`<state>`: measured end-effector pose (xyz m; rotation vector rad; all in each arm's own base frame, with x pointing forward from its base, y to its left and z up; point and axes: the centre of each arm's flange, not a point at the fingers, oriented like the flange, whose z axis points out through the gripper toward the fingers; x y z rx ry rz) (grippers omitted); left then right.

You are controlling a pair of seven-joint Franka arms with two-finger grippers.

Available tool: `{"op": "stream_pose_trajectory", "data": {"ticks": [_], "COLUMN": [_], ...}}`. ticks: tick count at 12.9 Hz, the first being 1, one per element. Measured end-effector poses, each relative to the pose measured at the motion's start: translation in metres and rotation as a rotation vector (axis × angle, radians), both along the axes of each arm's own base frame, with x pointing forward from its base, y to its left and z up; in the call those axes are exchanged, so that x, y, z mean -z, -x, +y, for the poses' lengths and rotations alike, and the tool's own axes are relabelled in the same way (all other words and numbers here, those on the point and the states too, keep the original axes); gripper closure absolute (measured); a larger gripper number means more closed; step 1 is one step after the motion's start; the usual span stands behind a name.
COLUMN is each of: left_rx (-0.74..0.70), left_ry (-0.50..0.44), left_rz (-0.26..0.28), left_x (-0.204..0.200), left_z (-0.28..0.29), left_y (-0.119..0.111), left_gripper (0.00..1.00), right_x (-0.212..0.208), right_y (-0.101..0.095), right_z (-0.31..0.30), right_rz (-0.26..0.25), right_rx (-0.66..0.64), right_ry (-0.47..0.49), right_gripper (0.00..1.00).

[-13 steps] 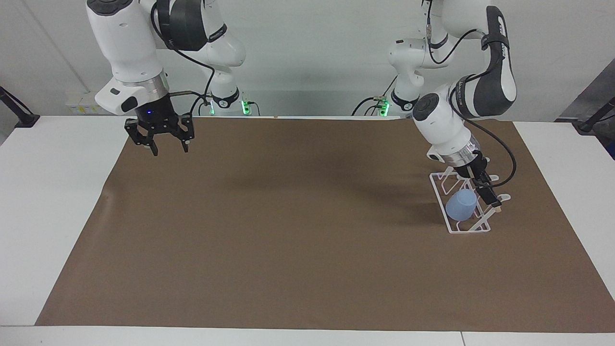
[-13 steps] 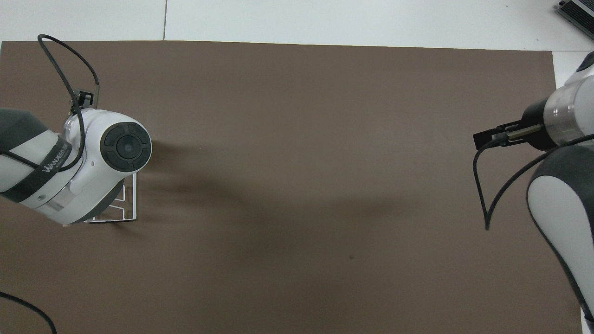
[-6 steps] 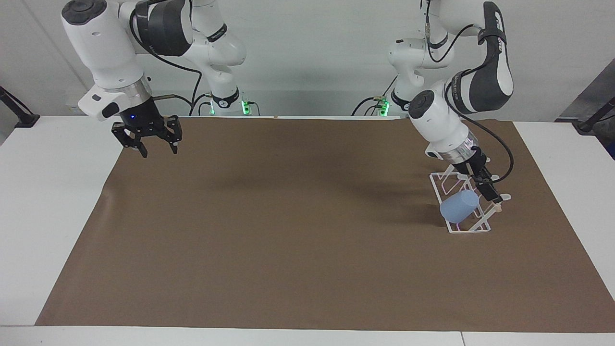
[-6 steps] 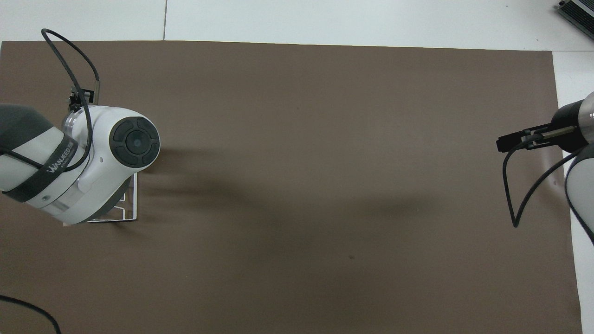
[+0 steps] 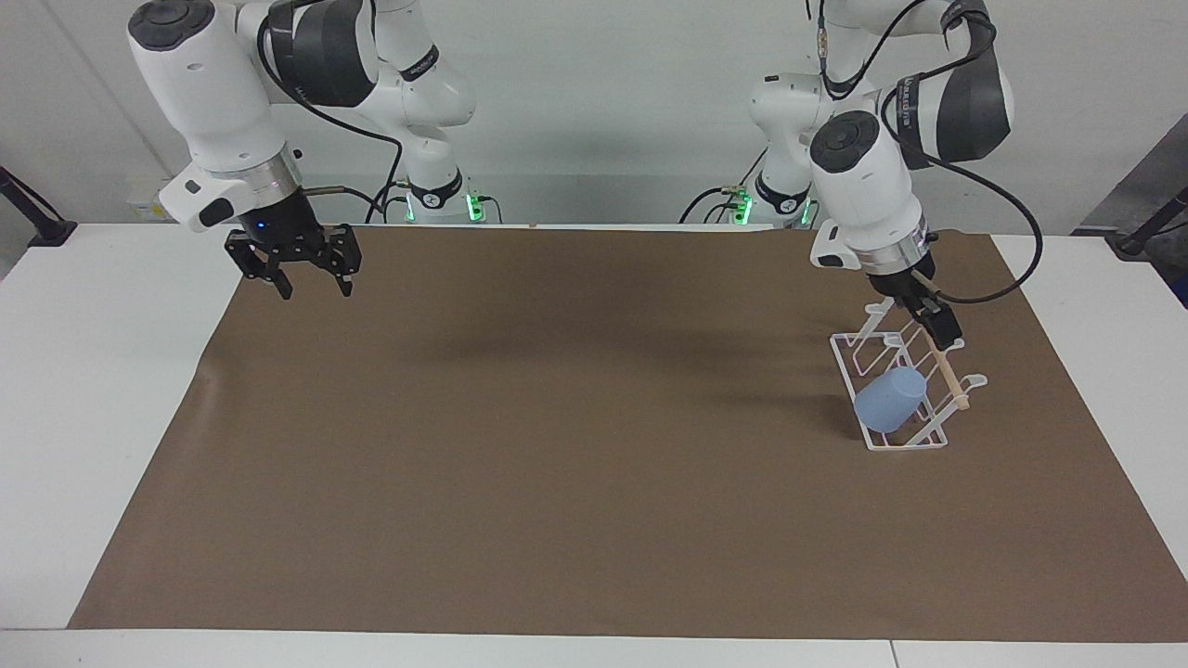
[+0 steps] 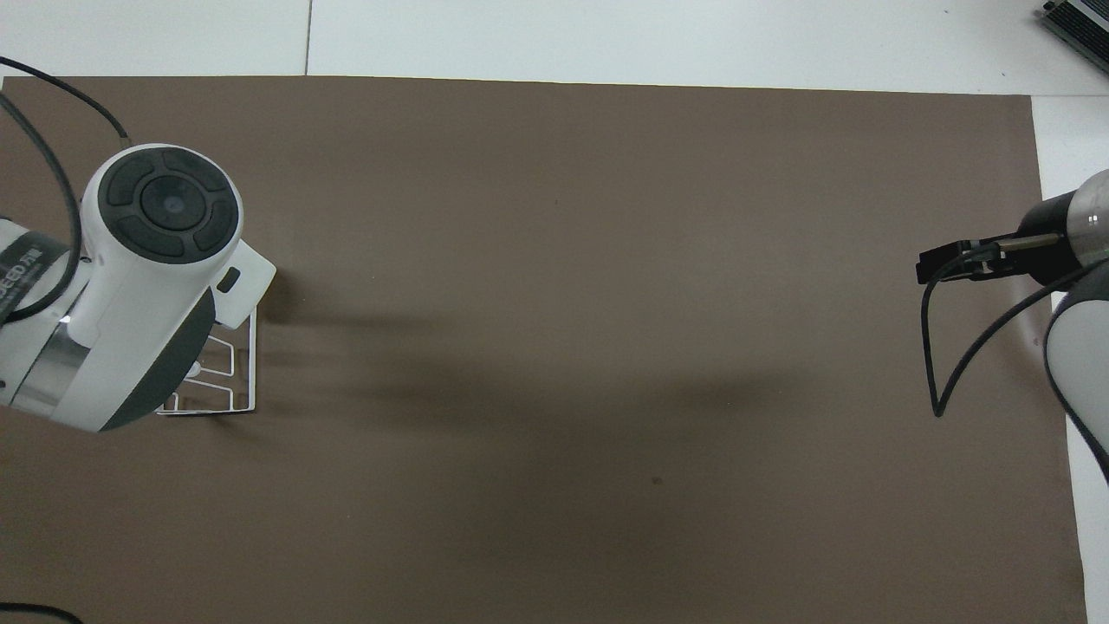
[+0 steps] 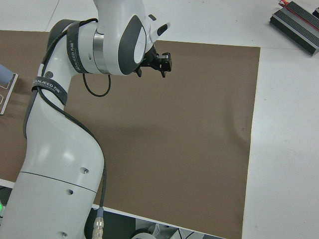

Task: Hang cup on cup holder
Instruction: 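Move the cup with the left gripper while the right gripper retracts, then release the cup onto the rack peg and withdraw the left gripper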

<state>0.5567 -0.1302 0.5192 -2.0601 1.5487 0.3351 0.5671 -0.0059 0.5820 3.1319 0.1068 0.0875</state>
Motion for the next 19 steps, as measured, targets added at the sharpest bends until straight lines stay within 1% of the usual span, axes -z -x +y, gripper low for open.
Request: {"op": "stream_pose_trajectory", "data": {"ticks": [2, 3, 4, 5, 7, 9, 12, 15, 19], "left_rx": [-0.143, -0.21, -0.268, -0.319, -0.467, -0.576, -0.686, -0.751, -0.785], "left_ry": [0.102, 0.151, 0.18, 0.201, 0.286, 0.359, 0.438, 0.458, 0.481], "left_rz": [-0.004, -0.006, -0.017, -0.032, -0.061, -0.066, -0.068, -0.088, -0.148], "left_x": [-0.008, -0.012, -0.017, -0.022, -0.032, -0.037, -0.045, -0.07, -0.097], "left_z": [-0.002, 0.0, 0.003, 0.005, 0.012, 0.03, 0.064, 0.092, 0.114], "left_y": [0.014, 0.019, 0.023, 0.027, 0.033, 0.033, 0.03, 0.031, 0.029], "left_gripper": [0.0, 0.0, 0.0, 0.0, 0.0, 0.0, 0.0, 0.0, 0.0], "right_x": [0.0, 0.0, -0.001, -0.001, -0.001, -0.001, -0.001, -0.001, -0.001], "right_y": [0.0, 0.0, 0.0, 0.0, 0.0, 0.0, 0.0, 0.0, 0.0], "right_z": [-0.001, -0.001, -0.002, -0.002, -0.002, -0.002, -0.004, -0.004, -0.004], "right_rz": [0.0, -0.001, -0.001, -0.001, -0.002, -0.002, -0.002, -0.002, -0.002], "right_rx": [0.002, 0.003, 0.004, 0.004, 0.005, 0.005, 0.008, 0.008, 0.008], "right_ry": [0.0, 0.0, 0.0, 0.0, 0.0, 0.0, 0.0, 0.0, 0.0], "right_gripper": [0.01, 0.0, 0.0, 0.0, 0.0, 0.0, 0.0, 0.0, 0.0]}}
